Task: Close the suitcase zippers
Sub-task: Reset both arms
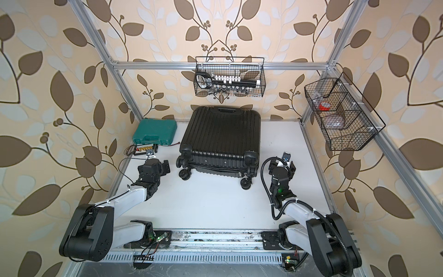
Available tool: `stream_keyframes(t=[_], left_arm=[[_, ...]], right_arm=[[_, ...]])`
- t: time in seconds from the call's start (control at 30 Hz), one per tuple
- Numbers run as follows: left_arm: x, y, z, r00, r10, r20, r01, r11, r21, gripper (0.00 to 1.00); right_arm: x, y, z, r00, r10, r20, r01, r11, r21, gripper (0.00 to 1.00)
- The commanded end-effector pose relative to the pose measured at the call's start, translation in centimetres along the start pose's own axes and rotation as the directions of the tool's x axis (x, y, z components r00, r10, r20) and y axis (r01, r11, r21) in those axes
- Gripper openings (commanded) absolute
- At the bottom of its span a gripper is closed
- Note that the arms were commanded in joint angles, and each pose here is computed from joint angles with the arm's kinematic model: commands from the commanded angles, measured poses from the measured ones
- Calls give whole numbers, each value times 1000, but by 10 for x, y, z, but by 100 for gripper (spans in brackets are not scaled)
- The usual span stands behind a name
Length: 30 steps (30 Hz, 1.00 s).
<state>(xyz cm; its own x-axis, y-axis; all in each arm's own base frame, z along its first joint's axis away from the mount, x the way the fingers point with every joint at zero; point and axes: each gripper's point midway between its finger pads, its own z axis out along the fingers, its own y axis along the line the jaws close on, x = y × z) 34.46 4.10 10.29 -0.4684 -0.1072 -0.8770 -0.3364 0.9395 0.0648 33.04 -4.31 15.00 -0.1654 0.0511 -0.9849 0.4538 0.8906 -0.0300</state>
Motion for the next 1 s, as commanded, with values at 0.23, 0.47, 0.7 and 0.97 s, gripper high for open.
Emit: stream_keyframes(t=[0.23,0.47,0.7,0.97], left_arm=[[-13,-53,0,994,32,100,-66,932,356,99],[-10,-62,-6,986,14,164,-82,906,416,99],[-3,-50,2,984,-19,176,-46,933,357,99],[7,-34,35,997,-36,64,22,979,205,99]], right_arm=[[-7,18,10,999,-2,51,8,993,-120,81],[-1,25,12,999,4,43,6,977,-213,82],[10,20,15,999,35,29,-27,970,-242,82],[34,35,34,999,-20,-37,9,964,-266,86]])
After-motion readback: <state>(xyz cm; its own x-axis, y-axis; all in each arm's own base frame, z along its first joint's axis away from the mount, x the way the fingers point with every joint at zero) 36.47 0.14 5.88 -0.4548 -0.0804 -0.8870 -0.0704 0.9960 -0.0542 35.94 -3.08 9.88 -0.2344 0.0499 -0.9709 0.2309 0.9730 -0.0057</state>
